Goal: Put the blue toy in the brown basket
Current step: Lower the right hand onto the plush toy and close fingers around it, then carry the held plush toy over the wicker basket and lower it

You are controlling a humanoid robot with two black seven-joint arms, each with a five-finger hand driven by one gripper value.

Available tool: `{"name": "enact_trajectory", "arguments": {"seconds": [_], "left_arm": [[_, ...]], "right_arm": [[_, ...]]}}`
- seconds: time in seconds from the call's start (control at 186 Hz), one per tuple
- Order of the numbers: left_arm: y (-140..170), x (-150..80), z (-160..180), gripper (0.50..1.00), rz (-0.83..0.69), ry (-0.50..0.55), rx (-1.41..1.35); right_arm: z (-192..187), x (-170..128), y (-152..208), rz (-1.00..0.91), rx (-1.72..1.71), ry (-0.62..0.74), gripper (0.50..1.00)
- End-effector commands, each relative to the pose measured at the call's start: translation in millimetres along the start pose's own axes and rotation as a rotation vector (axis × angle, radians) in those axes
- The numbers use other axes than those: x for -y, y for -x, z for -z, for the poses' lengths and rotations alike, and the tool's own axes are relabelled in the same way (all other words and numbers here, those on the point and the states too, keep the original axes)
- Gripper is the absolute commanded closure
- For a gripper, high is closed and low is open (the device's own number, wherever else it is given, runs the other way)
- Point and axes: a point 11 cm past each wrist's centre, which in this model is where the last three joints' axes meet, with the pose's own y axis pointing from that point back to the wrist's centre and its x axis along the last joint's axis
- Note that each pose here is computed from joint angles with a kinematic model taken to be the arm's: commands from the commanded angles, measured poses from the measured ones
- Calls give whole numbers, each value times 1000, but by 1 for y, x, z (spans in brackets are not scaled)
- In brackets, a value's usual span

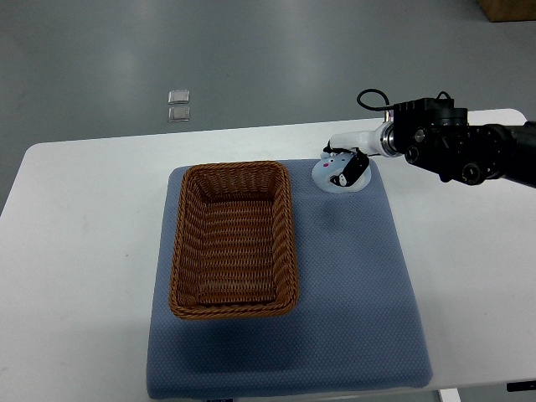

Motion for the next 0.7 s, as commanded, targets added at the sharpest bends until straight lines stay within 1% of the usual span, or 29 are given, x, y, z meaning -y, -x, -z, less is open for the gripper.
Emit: {"name": "enact_trajectory", "arguments": {"seconds": [0.0,0.043,0.118,0.183,0.323,0.393,0.495,0.565,0.694], "left_arm": [[0,0,0,500,-1,0,-1],[0,0,0,500,-1,0,-1],[0,0,0,500,-1,0,-1],[1,0,0,500,2,-1,-1],[2,0,0,500,5,1,-1],[2,0,0,500,5,-1,-1],[1,0,0,500,2,-1,-1],[0,0,0,500,0,-1,-3],[0,0,0,500,0,-1,-3]], "right_arm": [[9,-9,-18,-22,-12,-18,1000],[14,-15,-27,-33,-20,-28,1000],[34,-22,-36,-39,-32,-75,1000],[62,-31,-49,-49,-31,-136,1000],[101,-37,-57,-39,-14,-218,1000],[126,-32,-50,-10,-39,-256,1000],[152,-24,-34,30,-62,-294,1000],[176,-17,-18,70,-61,-338,1000],[207,-7,11,148,-3,-399,1000]]}}
